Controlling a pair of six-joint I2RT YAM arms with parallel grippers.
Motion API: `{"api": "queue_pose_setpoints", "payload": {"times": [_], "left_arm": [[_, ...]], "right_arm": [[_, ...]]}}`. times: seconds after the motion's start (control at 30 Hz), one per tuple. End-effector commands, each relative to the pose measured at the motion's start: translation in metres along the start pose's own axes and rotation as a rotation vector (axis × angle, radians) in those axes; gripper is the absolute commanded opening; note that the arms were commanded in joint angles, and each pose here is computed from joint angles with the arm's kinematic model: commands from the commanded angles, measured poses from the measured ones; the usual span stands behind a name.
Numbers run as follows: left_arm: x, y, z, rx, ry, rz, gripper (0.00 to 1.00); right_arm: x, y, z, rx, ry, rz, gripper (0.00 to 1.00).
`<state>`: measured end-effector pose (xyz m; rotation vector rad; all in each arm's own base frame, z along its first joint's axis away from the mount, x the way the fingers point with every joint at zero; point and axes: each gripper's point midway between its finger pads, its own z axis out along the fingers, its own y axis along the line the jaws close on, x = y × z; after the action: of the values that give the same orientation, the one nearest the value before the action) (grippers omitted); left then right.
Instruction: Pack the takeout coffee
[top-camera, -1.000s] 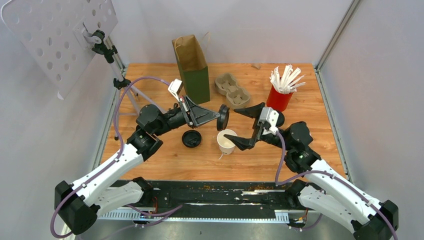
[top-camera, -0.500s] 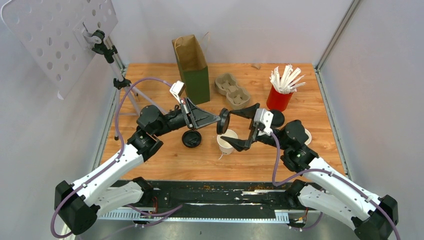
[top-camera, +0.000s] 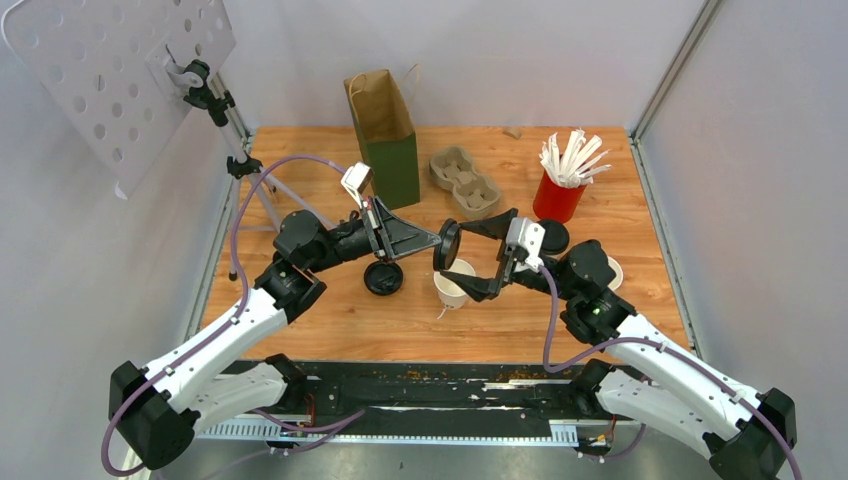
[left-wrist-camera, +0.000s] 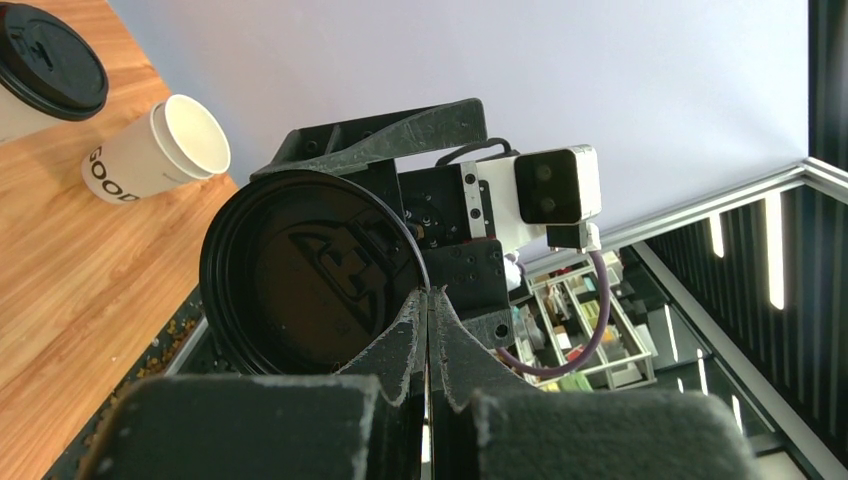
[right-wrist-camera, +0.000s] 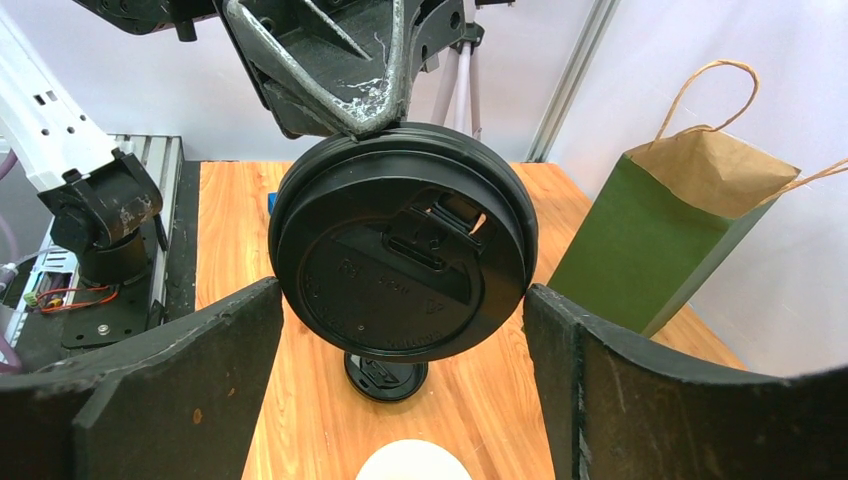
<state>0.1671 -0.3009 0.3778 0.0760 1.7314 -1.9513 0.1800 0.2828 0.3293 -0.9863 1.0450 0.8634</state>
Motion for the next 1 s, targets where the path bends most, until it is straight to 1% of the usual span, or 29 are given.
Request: {"api": "queue_pose_setpoints", "payload": {"times": [0.0, 0.23, 0.5, 0.63, 0.73, 0.9, 0.97], "left_arm": [[0.0, -0.007, -0.001, 0.026, 0.004, 0.031, 0.0], [-0.003, 0.0, -0.005, -0.025, -0.022, 0.05, 0.0], [-0.005, -0.003, -0.005, -0.018, -0.031, 0.046, 0.01], [-0.004, -0.004, -0.005, -0.01, -0.028, 0.045, 0.01], [-0.002, -0.006, -0.005, 0.001, -0.014, 0.049, 0.0], [-0.001, -0.006, -0.004, 0.003, -0.007, 0.048, 0.0], [-0.001, -0.007, -0.004, 0.006, -0.007, 0.05, 0.0]], "right_arm": [[-0.02, -0.005, 0.002, 0.018, -0.052, -0.018, 0.88], [-0.014, -0.005, 0.002, 0.028, -0.031, 0.013, 0.84], [-0.01, -0.008, 0.002, 0.048, -0.023, 0.034, 0.8], [-0.01, -0.002, 0.002, 0.015, -0.032, 0.033, 0.8], [-0.008, 0.001, 0.002, 0.0, -0.025, 0.024, 0.82], [-0.009, 0.001, 0.0, 0.0, -0.021, -0.001, 0.94], [-0.009, 0.0, -0.001, 0.003, -0.018, -0.01, 0.95]]}}
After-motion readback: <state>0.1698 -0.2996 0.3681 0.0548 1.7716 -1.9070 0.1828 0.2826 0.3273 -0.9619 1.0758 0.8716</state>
